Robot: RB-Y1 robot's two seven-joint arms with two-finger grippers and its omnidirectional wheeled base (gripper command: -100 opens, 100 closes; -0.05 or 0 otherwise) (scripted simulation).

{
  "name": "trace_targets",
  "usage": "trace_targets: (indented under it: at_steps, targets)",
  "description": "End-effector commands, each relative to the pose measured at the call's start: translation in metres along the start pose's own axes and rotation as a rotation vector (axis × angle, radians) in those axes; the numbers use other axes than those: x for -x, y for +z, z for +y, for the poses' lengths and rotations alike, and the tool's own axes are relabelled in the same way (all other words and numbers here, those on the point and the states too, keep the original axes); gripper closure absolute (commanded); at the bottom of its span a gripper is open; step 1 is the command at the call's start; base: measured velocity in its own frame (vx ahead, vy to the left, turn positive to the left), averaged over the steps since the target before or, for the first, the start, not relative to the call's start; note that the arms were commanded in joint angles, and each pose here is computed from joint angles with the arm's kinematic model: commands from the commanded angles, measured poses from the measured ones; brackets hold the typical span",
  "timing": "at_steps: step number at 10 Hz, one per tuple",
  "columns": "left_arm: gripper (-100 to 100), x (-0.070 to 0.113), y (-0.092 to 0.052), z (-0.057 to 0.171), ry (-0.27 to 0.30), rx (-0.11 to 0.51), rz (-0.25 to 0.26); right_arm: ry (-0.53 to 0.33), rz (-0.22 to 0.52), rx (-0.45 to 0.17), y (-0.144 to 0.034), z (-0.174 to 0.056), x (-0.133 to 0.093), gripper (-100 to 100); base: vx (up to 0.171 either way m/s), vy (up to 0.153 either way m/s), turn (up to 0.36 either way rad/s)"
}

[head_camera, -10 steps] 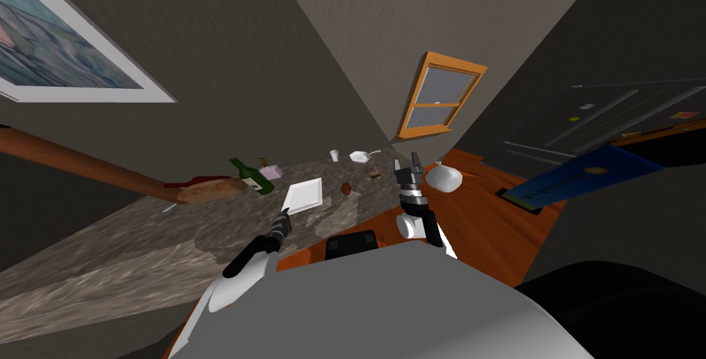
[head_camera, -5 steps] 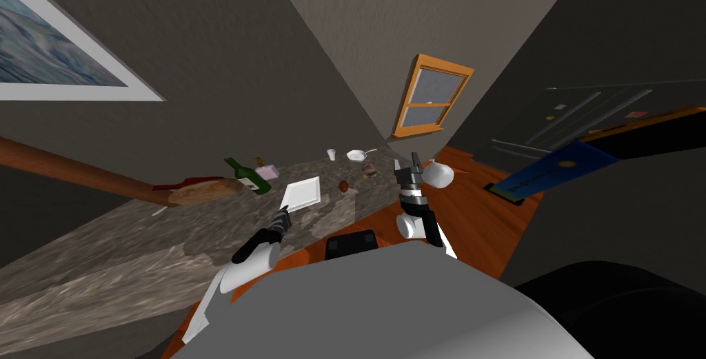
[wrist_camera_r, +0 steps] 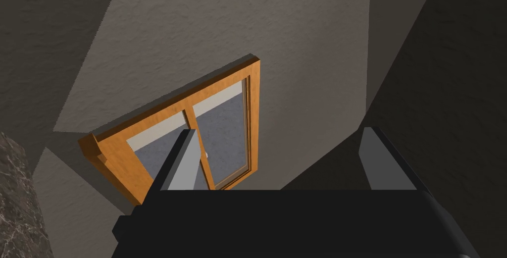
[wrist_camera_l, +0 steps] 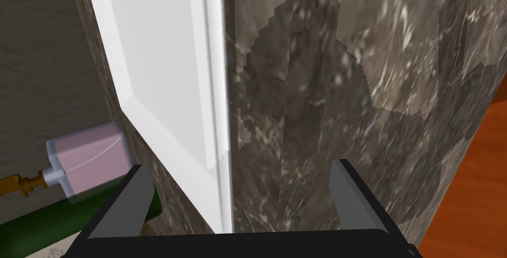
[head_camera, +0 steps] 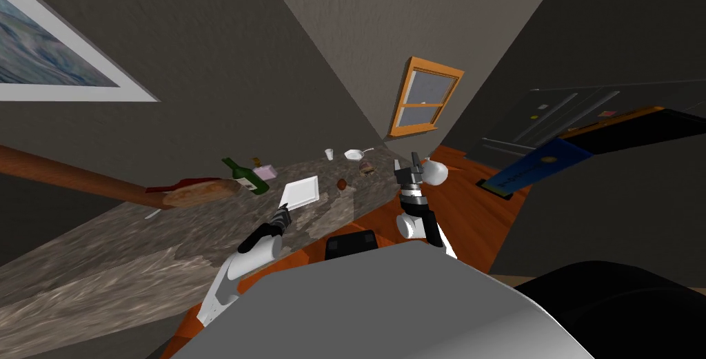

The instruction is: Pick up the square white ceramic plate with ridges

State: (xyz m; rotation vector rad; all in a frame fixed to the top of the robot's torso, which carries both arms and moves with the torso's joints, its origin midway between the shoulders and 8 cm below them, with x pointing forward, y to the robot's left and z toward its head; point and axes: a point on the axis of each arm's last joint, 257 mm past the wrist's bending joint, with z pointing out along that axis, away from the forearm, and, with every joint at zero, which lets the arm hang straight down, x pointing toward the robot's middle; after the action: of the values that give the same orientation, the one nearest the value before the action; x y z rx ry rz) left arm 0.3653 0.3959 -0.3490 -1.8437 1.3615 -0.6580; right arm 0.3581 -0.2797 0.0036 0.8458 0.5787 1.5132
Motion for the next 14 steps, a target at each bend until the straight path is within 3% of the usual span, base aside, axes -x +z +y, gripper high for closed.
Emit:
trace_targets:
  at_steps: [1,5,6,7,14]
  targets:
    - [100,0.000,0.000,0.000,0.000,0.000,0.000,0.000,0.000,0.000,0.000,0.000,0.000,0,0.000,0.000,0.000]
    - [100,0.000,0.000,0.004,0.000,0.010,0.000,0.000,0.000,0.000,0.000,0.000,0.000,0,-0.003,-0.002,0.002]
    - [0,0.000,0.000,0.004,0.001,0.010,0.000,0.000,0.000,0.000,0.000,0.000,0.000,0,0.000,0.000,0.000]
    - [100,-0.003,-0.007,0.003,0.008,-0.001,0.007,0.000,0.000,0.000,0.000,0.000,0.000,0,0.035,0.004,0.074]
    - [100,-0.016,-0.043,0.014,0.041,-0.006,0.044,0.000,0.000,0.000,0.000,0.000,0.000,0,0.057,0.005,0.073]
